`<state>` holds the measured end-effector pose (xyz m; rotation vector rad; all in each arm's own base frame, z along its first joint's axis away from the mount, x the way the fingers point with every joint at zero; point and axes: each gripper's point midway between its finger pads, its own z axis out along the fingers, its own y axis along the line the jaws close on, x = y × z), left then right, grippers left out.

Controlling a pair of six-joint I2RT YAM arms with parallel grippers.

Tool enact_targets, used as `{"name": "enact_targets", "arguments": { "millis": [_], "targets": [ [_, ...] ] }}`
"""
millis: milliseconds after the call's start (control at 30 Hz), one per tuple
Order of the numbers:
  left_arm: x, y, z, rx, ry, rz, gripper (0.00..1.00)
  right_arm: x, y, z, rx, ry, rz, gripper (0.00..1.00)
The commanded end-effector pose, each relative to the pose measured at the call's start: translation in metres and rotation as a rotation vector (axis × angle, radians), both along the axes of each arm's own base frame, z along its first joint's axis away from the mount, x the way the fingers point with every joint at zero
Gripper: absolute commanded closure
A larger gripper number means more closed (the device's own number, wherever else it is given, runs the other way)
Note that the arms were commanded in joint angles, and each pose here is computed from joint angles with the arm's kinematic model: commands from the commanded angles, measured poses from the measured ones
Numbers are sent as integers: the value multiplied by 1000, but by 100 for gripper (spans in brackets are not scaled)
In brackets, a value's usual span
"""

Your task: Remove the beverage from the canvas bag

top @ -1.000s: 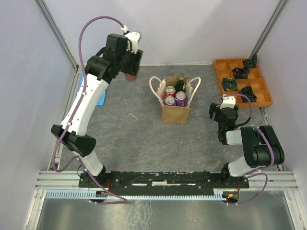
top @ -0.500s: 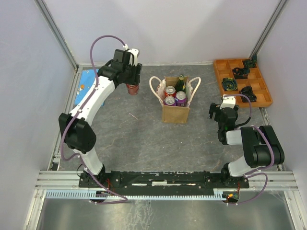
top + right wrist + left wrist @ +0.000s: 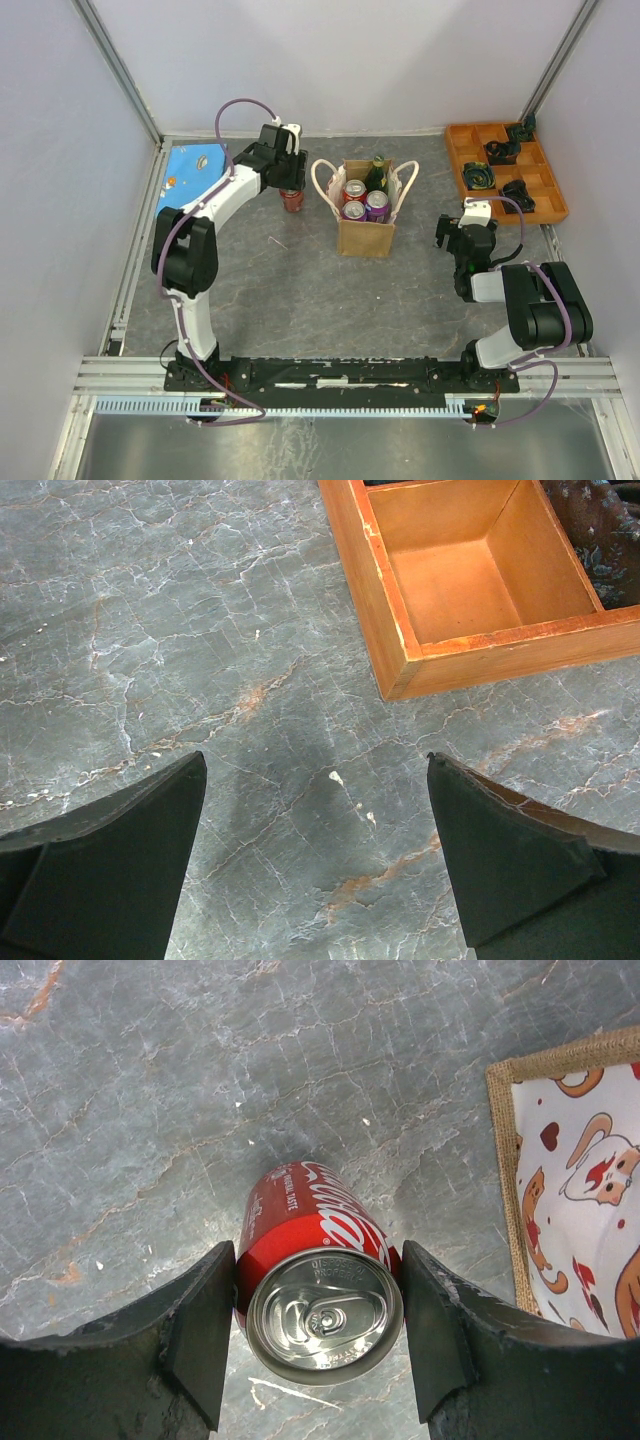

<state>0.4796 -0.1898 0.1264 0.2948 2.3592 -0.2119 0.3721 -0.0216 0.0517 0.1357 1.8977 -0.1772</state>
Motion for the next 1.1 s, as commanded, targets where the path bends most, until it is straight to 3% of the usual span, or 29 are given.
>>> {"name": "enact_targets", "arguments": {
  "millis": [0,267,333,400,500,767,1067],
  "targets": [
    [29,-14,35,-114,-141,33,97,12,0,19,3,-64,4,1],
    [24,-11,3,-69,-44,45,90,12,1,20,4,-64,5,1],
    [22,-10,-3,-56,-18,48,78,12,1,19,4,-63,3,1],
    [21,-9,-8,-46,1,51,57,12,1,19,3,-62,4,1],
    [21,-6,-8,-38,-2,62,35,12,0,19,4,-64,3,1],
    [32,-5,26,-42,-81,67,11,12,1,20,4,-64,4,1],
    [34,15,97,11,-218,102,8,12,1,19,3,-63,6,1]
  ]
}}
